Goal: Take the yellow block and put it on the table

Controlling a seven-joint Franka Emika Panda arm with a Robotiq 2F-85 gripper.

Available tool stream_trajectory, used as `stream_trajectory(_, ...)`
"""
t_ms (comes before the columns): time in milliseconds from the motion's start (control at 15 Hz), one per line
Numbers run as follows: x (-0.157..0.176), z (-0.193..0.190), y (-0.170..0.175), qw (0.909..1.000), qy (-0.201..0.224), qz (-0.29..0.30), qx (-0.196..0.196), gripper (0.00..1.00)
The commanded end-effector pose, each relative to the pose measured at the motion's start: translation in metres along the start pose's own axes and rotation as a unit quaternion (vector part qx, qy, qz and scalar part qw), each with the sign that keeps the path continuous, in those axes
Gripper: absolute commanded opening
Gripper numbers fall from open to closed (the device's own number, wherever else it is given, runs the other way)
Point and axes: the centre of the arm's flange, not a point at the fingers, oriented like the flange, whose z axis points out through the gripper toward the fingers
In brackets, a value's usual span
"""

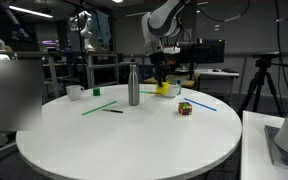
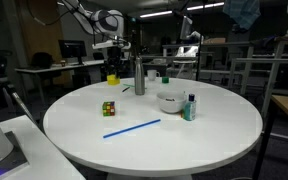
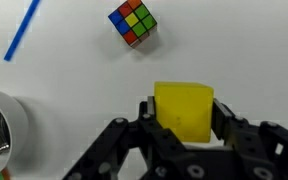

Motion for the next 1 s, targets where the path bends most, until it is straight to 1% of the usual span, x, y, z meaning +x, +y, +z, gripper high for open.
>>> stream_trajectory(0, 0.030, -0.005, -0.004, 0.9998, -0.015, -0.006, -0.009, 0.30)
stream_trajectory(667, 0.065, 0.034, -0.009, 0.9996, -0.030, -0.003, -0.001, 0.30)
stream_trajectory(933, 0.078, 0.037, -0.015, 0.9995, -0.011, 0.031, -0.002, 0.30)
